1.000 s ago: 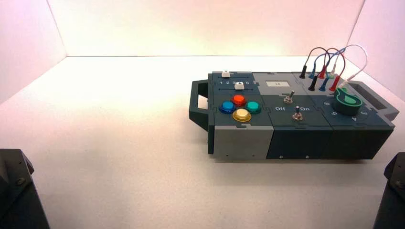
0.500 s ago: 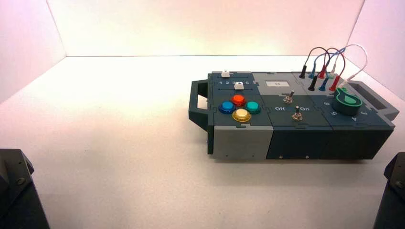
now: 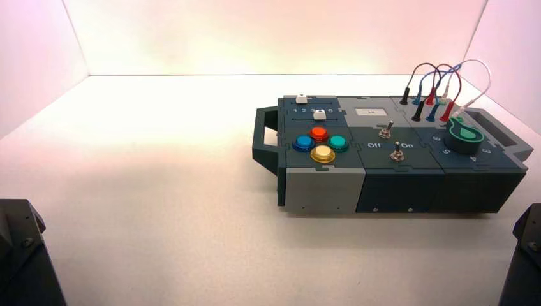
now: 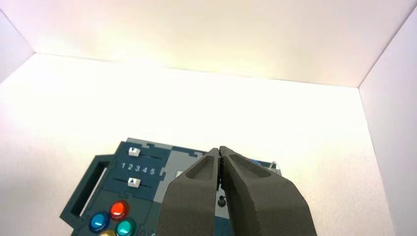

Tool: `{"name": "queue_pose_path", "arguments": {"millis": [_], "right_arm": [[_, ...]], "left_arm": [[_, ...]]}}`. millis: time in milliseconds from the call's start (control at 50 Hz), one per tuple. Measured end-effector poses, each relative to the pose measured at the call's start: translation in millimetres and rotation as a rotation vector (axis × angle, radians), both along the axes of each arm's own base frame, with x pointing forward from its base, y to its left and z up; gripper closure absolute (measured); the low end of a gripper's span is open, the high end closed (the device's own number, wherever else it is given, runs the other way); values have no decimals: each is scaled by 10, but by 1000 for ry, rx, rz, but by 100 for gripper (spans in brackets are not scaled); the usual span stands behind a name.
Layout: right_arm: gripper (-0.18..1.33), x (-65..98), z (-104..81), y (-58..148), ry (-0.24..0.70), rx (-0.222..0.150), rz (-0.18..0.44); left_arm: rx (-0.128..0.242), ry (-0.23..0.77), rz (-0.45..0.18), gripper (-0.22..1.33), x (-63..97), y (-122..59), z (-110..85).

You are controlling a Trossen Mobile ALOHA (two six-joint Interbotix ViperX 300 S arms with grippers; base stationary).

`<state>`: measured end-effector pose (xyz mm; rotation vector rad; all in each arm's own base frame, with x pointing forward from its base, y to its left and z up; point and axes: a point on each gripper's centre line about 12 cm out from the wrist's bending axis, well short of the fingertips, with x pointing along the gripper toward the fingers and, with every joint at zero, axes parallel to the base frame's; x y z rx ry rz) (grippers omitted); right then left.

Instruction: Move the left gripper to the left.

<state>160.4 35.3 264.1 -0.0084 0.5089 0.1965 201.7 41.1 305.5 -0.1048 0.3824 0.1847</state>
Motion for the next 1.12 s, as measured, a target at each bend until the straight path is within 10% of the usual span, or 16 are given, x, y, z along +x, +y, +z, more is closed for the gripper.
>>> {"name": "queue_pose_path", "arguments": {"millis": [340, 1120], "right_arm": [[129, 89, -125, 41, 72, -14, 11], [129, 101, -137, 58, 86, 2, 12]], "left_arm": [[-24, 33, 213, 127, 306, 613, 163], [-44, 86, 214, 127, 408, 665, 20]]}}
